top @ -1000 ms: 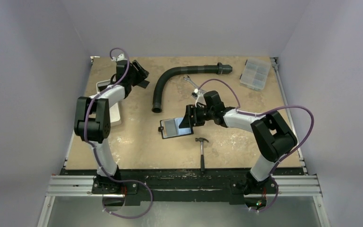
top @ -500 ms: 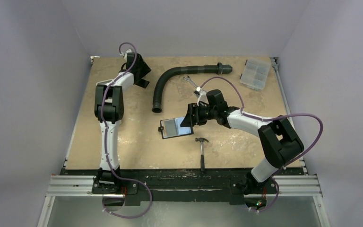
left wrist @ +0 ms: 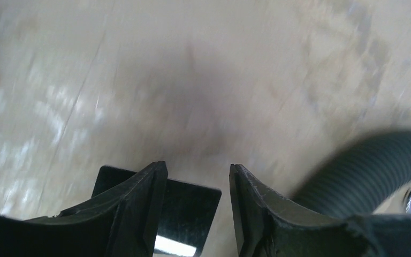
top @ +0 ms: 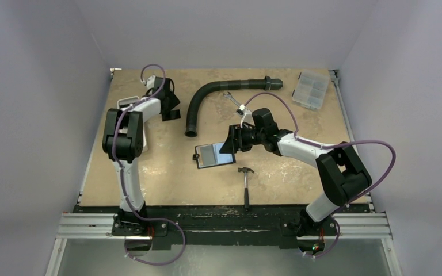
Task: Put the credit cards into the card holder
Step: Move the credit card to the corner of the board.
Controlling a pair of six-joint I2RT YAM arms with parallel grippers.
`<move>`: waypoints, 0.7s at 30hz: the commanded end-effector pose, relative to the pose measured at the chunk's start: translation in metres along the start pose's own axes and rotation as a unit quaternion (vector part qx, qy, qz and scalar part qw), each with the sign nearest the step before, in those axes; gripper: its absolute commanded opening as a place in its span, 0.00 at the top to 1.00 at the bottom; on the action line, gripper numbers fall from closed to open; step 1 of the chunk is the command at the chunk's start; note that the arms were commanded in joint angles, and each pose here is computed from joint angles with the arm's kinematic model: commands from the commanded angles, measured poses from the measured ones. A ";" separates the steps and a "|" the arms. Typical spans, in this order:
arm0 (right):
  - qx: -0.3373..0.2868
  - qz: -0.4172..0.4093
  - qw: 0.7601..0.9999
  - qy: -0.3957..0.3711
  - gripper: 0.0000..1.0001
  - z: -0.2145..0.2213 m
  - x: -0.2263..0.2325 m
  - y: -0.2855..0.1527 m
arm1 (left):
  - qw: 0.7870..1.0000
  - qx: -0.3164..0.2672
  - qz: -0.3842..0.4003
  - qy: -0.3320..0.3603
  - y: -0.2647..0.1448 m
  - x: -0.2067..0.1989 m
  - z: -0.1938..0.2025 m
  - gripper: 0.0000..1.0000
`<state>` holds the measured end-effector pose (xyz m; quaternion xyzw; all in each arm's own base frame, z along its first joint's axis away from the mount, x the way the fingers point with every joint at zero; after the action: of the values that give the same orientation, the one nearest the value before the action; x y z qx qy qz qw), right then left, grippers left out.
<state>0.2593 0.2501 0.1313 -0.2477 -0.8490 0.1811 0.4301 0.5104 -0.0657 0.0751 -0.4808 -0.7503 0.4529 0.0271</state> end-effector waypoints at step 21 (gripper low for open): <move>0.013 -0.029 0.999 -0.043 0.43 -0.001 0.076 0.064 | 0.983 0.146 0.061 0.090 -0.185 0.081 0.088 0.47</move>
<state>0.2259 0.3126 0.1204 -0.1994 -0.8544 0.2292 0.4216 0.2834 -0.0761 0.0910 -0.4880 -0.6934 0.5073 0.1540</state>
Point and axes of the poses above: each gripper's point midway between its finger pads, its own y axis out along the fingers, its own x axis along the line the jaws close on, z = x × y, the point moved 6 cm from there along -y, back along the fingers, and after that the axes turned 3 degrees about -y, right-handed, at the moved point
